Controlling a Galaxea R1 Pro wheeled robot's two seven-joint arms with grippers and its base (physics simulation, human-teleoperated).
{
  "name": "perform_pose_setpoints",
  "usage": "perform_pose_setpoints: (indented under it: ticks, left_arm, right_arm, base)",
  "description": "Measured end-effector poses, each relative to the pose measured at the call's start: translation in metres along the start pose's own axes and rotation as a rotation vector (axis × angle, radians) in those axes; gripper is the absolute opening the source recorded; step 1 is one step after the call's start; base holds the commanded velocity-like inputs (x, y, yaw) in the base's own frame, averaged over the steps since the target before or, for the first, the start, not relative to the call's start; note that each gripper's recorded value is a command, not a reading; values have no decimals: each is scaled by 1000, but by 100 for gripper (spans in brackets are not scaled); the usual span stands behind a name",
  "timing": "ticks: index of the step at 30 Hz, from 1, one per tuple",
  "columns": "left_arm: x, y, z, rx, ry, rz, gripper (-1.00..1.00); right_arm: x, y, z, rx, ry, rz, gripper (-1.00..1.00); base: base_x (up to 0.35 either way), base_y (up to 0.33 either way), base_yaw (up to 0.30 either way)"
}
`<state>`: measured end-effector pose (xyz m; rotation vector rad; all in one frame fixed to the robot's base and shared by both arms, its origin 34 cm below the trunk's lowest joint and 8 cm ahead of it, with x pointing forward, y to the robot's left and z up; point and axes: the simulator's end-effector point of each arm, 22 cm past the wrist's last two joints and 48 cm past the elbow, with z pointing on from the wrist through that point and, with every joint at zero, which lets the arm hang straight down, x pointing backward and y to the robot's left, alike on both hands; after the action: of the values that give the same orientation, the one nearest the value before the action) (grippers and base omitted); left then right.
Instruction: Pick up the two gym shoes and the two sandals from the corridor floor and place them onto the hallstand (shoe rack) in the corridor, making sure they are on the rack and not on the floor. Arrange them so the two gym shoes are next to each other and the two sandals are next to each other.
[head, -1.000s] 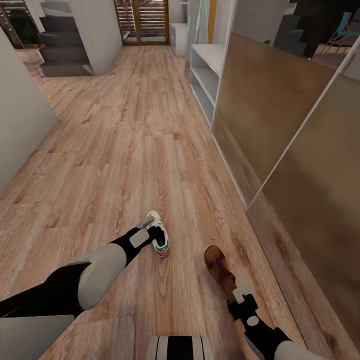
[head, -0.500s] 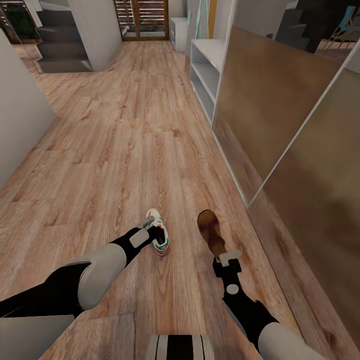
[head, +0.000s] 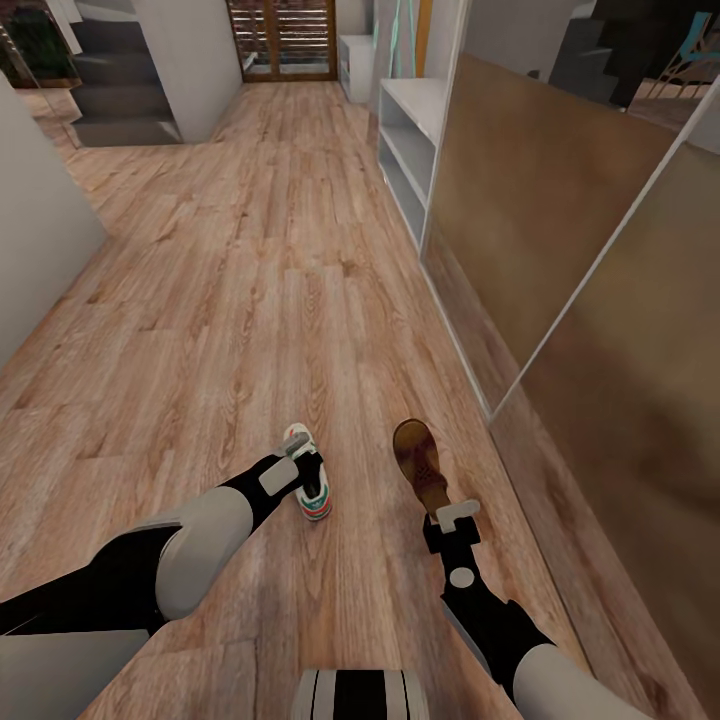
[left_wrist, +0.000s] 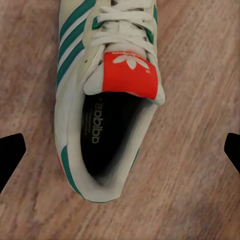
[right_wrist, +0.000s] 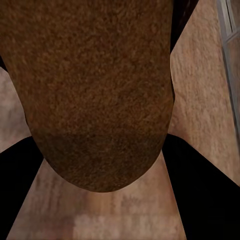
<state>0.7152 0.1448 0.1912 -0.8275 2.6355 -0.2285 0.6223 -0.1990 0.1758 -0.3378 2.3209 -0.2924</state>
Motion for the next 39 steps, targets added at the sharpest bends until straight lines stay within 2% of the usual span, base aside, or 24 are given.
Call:
perform_pose_setpoints:
  ticks: [28,39]
  left_arm:
    - [-1,0,0,0,-4,-3,100]
    - [6,5,8,-10,10,-3,100]
  right_arm:
    - [0,0,0,0,0,0,-100]
    - [9,4,3,-6,15,-3,-100]
  base:
    - [38,-5,0]
    - [0,0,0]
